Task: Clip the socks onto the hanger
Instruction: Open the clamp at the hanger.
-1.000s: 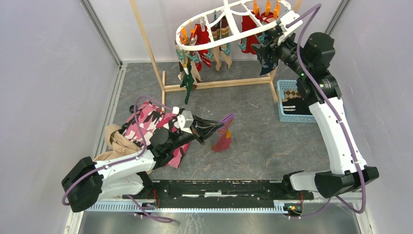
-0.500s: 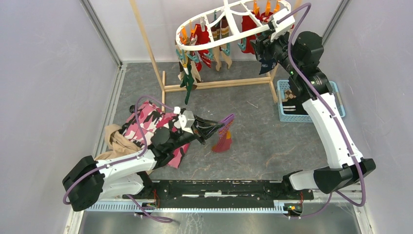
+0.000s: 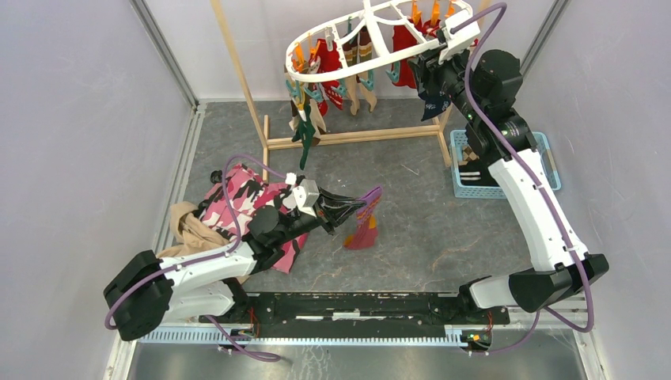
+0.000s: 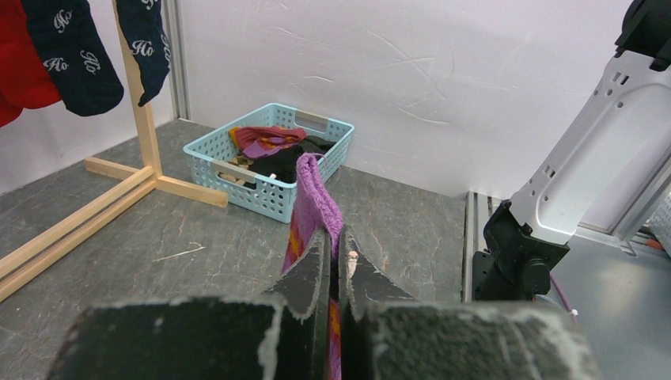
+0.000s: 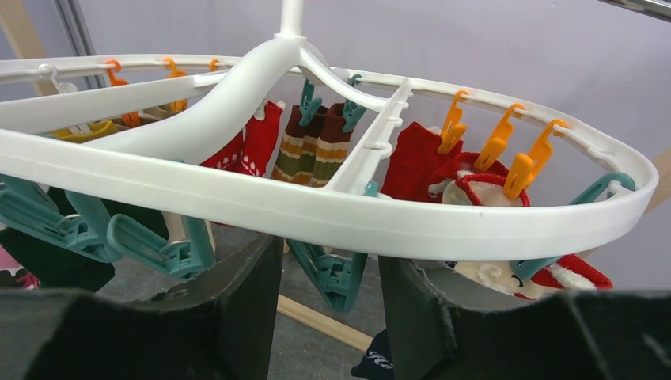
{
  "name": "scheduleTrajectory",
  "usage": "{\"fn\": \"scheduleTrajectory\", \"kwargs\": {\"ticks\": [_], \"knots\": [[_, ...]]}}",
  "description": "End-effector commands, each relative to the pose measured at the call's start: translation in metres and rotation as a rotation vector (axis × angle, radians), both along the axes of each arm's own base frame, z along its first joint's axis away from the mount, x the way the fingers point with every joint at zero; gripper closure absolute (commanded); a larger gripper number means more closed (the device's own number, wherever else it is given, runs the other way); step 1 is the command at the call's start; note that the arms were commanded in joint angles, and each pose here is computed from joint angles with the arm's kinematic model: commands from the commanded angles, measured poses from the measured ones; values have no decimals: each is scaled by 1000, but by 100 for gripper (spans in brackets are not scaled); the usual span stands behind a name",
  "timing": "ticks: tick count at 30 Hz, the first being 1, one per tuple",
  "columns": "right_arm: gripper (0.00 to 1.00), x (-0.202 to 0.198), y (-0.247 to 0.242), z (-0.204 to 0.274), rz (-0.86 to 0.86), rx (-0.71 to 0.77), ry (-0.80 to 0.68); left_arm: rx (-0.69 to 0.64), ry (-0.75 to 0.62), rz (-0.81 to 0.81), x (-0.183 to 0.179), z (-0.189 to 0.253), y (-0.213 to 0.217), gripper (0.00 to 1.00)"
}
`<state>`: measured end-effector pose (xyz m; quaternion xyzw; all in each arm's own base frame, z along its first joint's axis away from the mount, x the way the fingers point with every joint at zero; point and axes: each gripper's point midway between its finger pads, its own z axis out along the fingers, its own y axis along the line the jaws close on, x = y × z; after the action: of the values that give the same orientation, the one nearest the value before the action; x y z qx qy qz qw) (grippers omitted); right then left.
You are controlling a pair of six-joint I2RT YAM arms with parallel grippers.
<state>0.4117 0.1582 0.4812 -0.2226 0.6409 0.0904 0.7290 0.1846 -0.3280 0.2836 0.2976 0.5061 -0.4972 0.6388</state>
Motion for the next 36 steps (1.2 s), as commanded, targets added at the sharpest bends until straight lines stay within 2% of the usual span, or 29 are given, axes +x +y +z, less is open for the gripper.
{"fn": "scheduleTrajectory", "kwargs": {"ticks": [1, 7, 11, 18, 22, 32, 36], "knots": [[47, -4, -2, 37, -15, 81, -82, -72, -46, -13, -1, 30, -1, 98], [48, -1, 1, 37, -9, 92, -81, -75, -38, -15, -1, 30, -1, 98], [52, 0, 2, 36, -6, 96, -80, -75, -36, -15, 0, 31, -3, 98], [73, -2, 2, 36, -2, 99, -77, -59, -49, -6, 8, 38, -11, 98], [81, -6, 2, 38, 1, 106, -80, -53, -74, 7, 17, 51, -20, 98], [84, -13, 2, 31, 12, 120, -64, -16, -127, 258, 95, 94, -52, 98], [85, -11, 4, 26, 15, 121, -53, -15, -131, 330, 115, 104, -65, 98]]}}
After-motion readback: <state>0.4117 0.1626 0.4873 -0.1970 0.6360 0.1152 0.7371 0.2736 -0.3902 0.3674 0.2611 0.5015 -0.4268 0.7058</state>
